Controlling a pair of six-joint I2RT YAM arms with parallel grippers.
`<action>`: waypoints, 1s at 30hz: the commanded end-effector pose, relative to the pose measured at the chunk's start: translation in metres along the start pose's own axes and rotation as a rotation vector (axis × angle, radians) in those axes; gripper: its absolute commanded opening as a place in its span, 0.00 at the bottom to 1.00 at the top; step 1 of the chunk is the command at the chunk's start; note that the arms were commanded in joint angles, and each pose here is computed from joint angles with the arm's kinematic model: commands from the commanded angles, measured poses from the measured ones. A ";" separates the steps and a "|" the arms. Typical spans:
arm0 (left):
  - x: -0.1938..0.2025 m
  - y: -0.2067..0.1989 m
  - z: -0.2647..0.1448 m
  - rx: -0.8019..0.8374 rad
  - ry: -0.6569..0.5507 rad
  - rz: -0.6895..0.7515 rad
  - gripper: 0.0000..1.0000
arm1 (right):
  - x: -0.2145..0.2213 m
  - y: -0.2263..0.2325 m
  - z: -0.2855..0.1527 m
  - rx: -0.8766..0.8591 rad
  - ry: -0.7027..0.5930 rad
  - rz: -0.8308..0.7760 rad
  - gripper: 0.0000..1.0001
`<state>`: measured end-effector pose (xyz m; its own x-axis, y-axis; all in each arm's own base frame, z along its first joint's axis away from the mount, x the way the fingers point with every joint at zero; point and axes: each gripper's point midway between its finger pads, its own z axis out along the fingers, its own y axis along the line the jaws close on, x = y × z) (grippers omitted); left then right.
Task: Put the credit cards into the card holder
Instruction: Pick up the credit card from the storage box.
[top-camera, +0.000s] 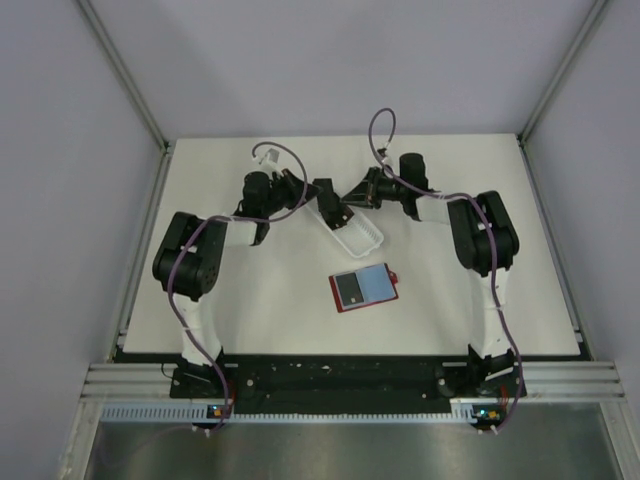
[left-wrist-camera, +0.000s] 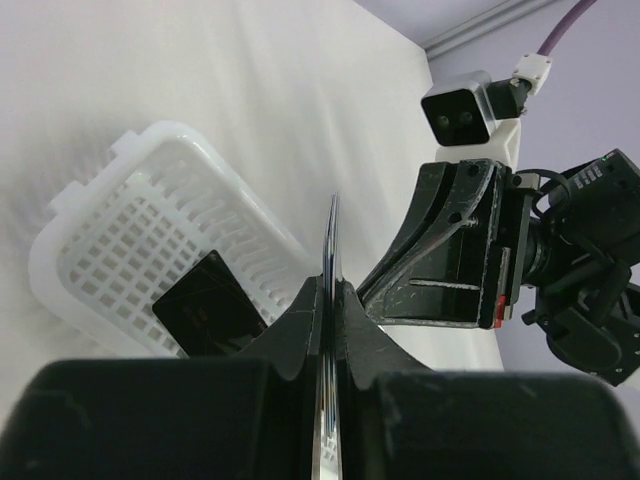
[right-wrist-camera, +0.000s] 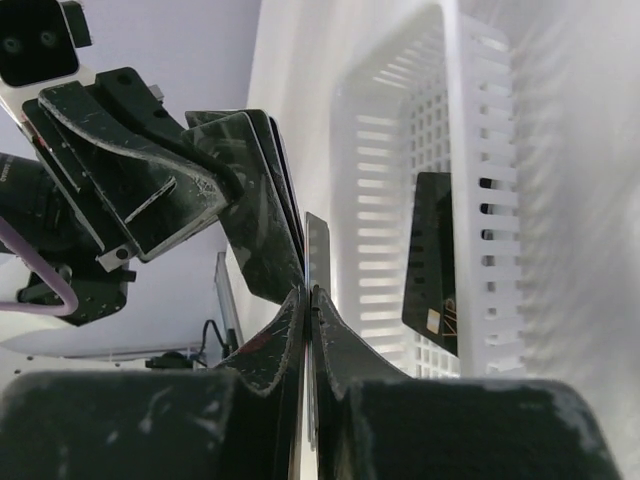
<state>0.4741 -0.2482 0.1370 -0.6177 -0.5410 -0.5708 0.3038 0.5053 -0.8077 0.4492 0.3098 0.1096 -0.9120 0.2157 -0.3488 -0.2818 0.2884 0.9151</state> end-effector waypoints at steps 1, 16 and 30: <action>-0.012 -0.006 0.007 0.050 -0.035 0.047 0.00 | -0.014 0.007 0.002 0.017 -0.013 -0.095 0.02; -0.019 -0.025 -0.009 0.057 -0.042 0.057 0.00 | -0.023 0.027 -0.013 0.085 -0.053 -0.173 0.38; -0.013 -0.041 -0.010 0.140 0.000 0.006 0.00 | -0.017 0.052 -0.010 -0.033 -0.040 -0.175 0.50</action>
<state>0.4630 -0.2499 0.1497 -0.6410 -0.5324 -0.5529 0.3208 0.4685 -0.8231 0.4489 0.3048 0.1388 -0.8694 0.2142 -0.4453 -0.3642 0.3313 0.8704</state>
